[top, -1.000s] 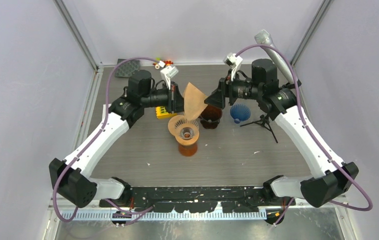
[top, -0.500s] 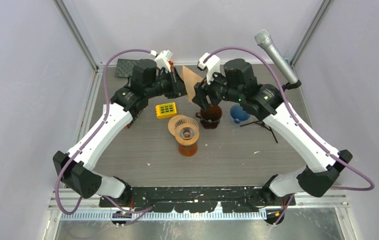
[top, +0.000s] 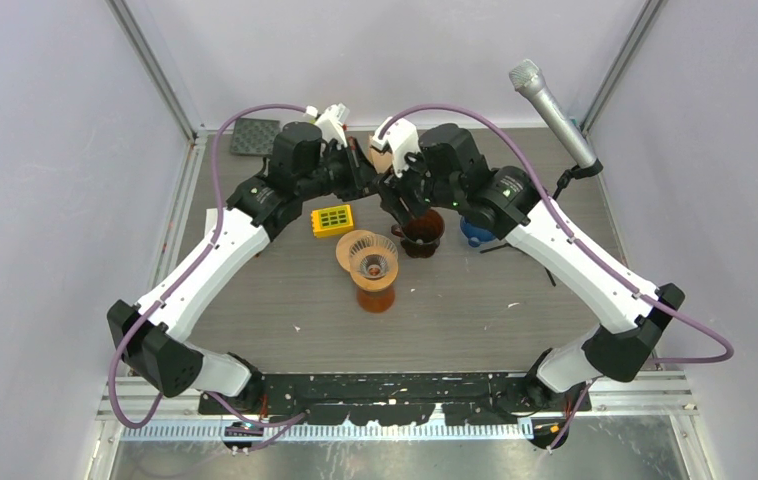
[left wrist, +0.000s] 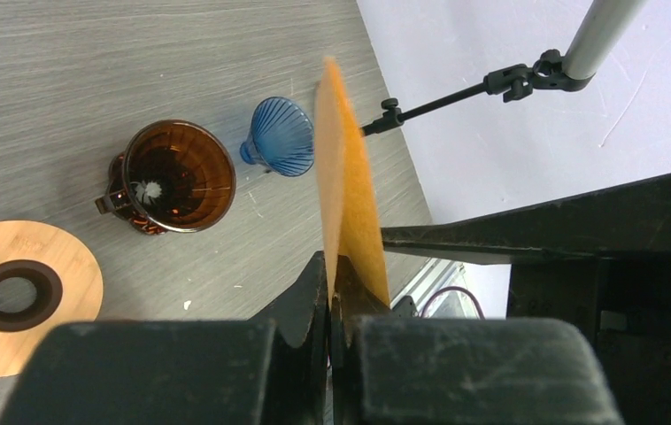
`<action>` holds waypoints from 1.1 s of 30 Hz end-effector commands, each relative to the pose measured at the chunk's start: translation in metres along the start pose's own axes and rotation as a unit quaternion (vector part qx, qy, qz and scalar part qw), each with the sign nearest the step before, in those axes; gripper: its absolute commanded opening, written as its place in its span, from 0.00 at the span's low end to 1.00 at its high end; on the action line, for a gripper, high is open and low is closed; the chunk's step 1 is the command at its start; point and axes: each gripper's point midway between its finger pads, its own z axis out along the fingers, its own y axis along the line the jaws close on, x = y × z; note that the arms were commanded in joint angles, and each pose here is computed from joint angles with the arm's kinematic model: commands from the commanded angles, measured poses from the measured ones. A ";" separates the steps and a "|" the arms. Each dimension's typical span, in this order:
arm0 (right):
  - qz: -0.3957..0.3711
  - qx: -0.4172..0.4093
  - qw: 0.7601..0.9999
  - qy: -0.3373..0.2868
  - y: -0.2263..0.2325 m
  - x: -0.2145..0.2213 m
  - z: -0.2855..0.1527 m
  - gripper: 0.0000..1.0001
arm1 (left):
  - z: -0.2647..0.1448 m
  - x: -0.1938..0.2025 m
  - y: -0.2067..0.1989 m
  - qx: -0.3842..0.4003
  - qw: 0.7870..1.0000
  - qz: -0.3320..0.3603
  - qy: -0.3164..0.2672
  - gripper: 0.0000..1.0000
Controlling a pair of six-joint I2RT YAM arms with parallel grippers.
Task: Place the coffee filter in the dripper
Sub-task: Place the coffee filter in the coffee dripper.
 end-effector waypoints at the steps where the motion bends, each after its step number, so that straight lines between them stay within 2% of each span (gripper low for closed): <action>1: -0.011 0.038 0.998 -0.043 -0.015 -0.028 -0.021 0.62 | 0.000 -0.008 -0.007 0.011 1.000 0.002 -0.017 0.00; 8: -0.021 0.052 0.997 -0.049 -0.020 -0.029 -0.029 0.57 | 0.000 -0.008 -0.007 0.012 1.000 0.007 -0.020 0.00; 26: -0.012 0.051 0.997 -0.050 -0.023 -0.027 -0.032 0.54 | -0.001 -0.006 -0.009 0.025 0.999 0.025 -0.021 0.00; 33: 0.000 0.096 0.994 -0.048 -0.039 -0.027 -0.031 0.50 | -0.002 -0.007 -0.009 0.029 0.999 0.035 -0.024 0.00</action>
